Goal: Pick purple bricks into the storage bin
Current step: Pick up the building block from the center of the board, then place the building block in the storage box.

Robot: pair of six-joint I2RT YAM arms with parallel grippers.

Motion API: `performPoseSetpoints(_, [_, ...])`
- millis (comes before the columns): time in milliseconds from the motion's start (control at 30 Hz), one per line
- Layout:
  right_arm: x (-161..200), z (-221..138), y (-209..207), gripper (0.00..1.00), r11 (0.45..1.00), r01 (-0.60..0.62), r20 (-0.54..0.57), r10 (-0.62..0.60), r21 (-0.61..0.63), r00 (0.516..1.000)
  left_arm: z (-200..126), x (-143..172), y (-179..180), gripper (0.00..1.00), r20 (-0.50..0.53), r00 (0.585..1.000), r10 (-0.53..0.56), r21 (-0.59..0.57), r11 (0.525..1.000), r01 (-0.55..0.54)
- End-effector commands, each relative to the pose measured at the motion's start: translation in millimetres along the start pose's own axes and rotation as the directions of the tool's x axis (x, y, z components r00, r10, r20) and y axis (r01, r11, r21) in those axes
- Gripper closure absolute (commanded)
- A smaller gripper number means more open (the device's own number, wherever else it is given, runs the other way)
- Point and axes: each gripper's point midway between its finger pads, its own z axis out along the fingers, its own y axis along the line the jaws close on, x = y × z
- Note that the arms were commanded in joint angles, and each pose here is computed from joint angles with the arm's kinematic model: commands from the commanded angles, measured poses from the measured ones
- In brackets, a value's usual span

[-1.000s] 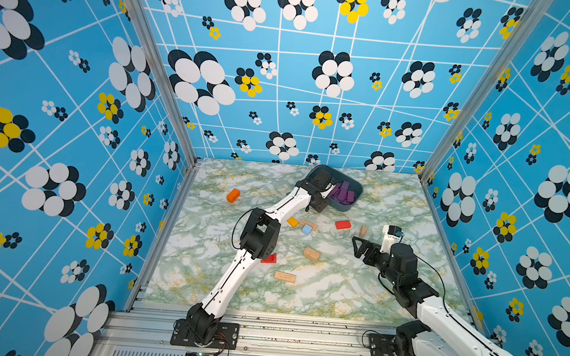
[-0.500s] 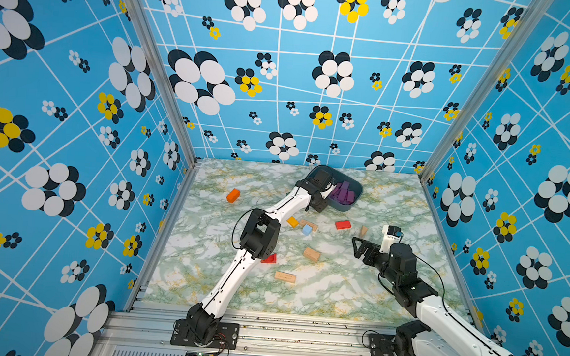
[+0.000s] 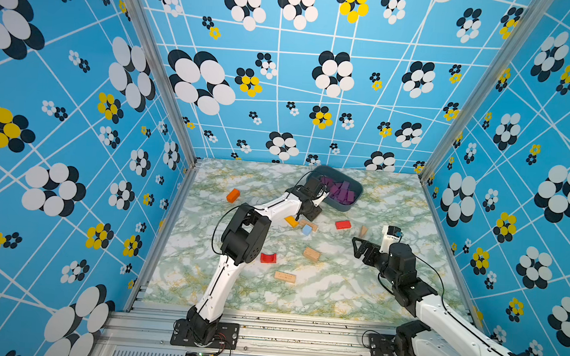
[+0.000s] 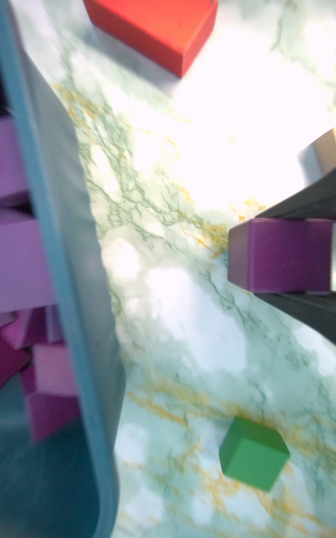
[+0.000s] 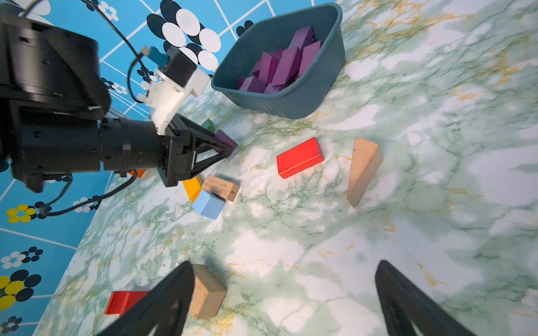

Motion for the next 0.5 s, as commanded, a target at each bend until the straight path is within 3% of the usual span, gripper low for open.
performPoseSetpoints(0, [3, 0, -7, 0.01, 0.999, -0.015, -0.006, 0.015, 0.03, 1.0, -40, -52, 2, 0.78, 0.197, 0.98, -0.02, -0.011, 1.0, 0.023])
performPoseSetpoints(200, [3, -3, -10, 0.01, 0.999, -0.014, -0.005, 0.014, 0.044, 1.0, -58, -92, 4, 0.77, 0.366, 0.931, -0.005, -0.027, 1.0, 0.016])
performPoseSetpoints(467, [6, -8, -14, 0.01, 0.998, -0.016, -0.009, 0.017, 0.058, 1.0, -57, -142, 9, 0.74, 0.575, 0.818, -0.017, -0.034, 0.998, 0.044])
